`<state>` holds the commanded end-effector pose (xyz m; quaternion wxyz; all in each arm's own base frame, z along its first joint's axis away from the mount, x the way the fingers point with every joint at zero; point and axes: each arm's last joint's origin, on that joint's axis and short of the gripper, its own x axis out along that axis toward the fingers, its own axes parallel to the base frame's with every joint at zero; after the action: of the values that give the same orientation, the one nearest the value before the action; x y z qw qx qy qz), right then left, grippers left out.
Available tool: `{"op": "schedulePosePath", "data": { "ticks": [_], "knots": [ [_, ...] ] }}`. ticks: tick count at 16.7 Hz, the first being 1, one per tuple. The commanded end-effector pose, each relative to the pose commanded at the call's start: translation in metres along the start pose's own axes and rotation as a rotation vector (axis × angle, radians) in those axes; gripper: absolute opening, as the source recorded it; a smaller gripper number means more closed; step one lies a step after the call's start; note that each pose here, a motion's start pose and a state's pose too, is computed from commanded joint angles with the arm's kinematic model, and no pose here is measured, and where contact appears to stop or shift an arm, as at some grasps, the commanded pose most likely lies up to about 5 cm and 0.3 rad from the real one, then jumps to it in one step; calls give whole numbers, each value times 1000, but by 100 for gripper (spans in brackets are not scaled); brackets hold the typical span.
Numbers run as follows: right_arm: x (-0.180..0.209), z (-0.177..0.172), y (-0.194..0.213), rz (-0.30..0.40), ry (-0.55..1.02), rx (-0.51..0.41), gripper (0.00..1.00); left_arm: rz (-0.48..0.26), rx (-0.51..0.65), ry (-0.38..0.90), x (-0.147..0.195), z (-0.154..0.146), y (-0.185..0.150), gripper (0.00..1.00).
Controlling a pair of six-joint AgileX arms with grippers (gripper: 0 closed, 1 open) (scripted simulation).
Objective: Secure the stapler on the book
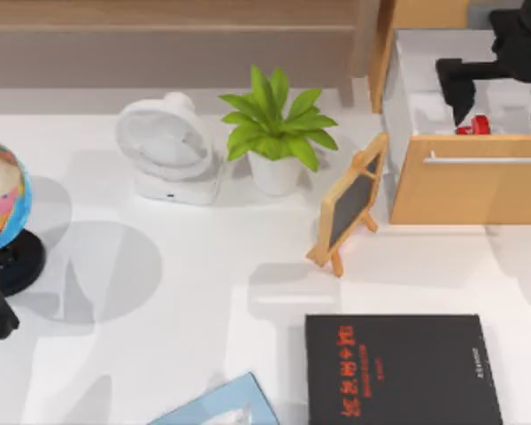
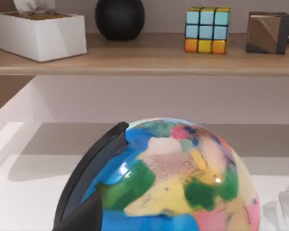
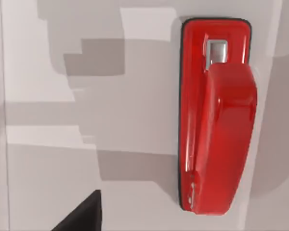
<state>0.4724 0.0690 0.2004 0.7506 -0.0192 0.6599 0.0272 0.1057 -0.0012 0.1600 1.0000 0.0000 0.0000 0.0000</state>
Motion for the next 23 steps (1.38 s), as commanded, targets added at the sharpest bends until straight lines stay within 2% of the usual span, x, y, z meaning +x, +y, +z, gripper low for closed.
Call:
{"op": "schedulePosePath", "data": {
  "ticks": [3, 9, 11, 19, 23],
  "knots": [
    [15, 8, 0, -4, 28, 2, 100, 0, 0, 0, 0, 0, 0, 100],
    [16, 8, -2, -4, 30, 5, 100, 0, 0, 0, 0, 0, 0, 100],
    [4, 4, 1, -9, 32, 5, 100, 0, 0, 0, 0, 0, 0, 100],
    [-87, -33, 15, 1, 27, 4, 100, 0, 0, 0, 0, 0, 0, 100],
    [-88, -34, 14, 4, 24, 4, 100, 0, 0, 0, 0, 0, 0, 100]
  ]
}}
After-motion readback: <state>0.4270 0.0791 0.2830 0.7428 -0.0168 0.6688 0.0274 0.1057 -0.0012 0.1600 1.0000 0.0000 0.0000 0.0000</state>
